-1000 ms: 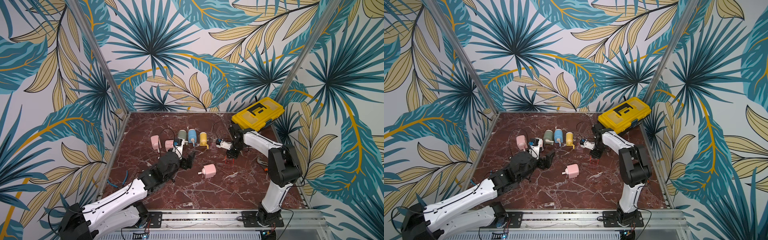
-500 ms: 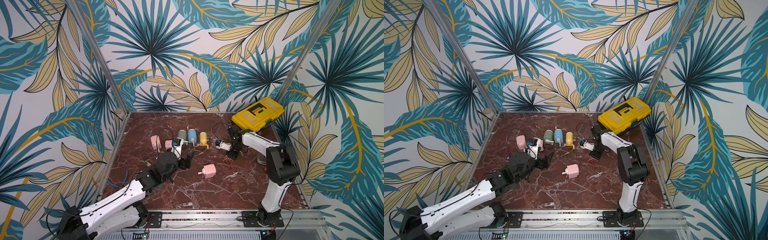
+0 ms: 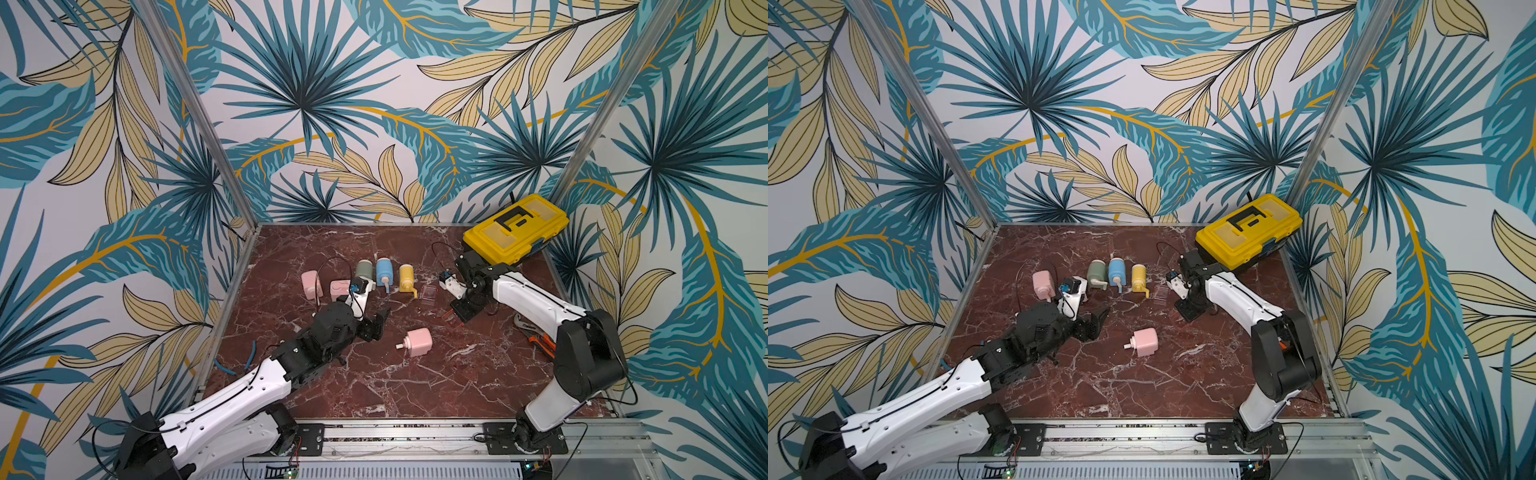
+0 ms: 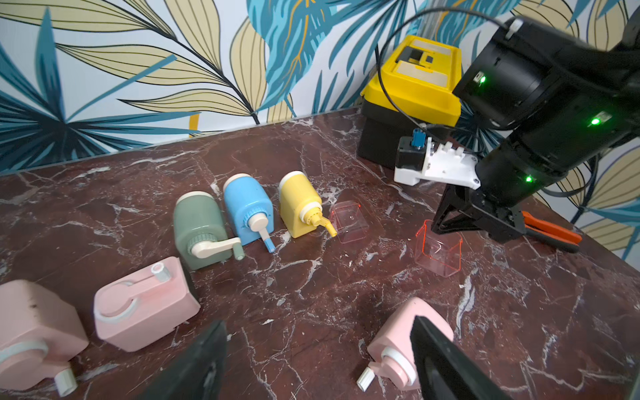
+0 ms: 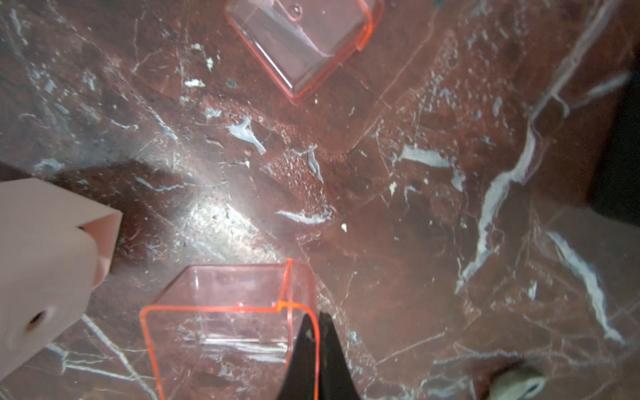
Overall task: Put the tray back into the pencil sharpener
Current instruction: Pick up the container from the center of the board, then close the container of the pencil sharpener.
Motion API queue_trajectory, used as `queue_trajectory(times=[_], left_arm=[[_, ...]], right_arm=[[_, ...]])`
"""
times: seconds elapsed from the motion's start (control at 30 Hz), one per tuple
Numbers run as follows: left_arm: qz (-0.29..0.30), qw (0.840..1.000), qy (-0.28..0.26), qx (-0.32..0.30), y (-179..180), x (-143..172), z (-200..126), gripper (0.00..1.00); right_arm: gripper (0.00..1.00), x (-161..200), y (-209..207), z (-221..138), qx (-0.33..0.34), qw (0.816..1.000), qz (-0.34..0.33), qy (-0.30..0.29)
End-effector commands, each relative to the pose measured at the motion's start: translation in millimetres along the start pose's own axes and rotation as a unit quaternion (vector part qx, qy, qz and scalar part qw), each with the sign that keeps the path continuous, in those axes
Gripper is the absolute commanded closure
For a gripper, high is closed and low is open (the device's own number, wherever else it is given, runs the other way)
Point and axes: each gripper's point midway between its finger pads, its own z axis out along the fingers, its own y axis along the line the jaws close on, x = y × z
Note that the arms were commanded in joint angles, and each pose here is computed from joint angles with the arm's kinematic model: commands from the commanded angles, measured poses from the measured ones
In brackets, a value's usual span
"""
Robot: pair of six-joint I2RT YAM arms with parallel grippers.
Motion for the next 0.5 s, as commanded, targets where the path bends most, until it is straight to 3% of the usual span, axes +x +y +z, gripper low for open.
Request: queue_trajectory(times=[0.0,0.2,0.47], left_arm=[[0.056,0.995,0.024,0.075,-26,1,6,0.14],[0.112,0.976,0.08,0.169,-56,31,22,0.12],[0.163,0.946,0.136,0.246,-76,70,42,0.09]], right_arm=[[1.0,43,11,4,0.029,0.987,0.145,0.061],[1.0,59,40,15,0.053,0.974,0.211,0.059],[1.0,49,64,36,0.039,0.977,0.203,0.049]])
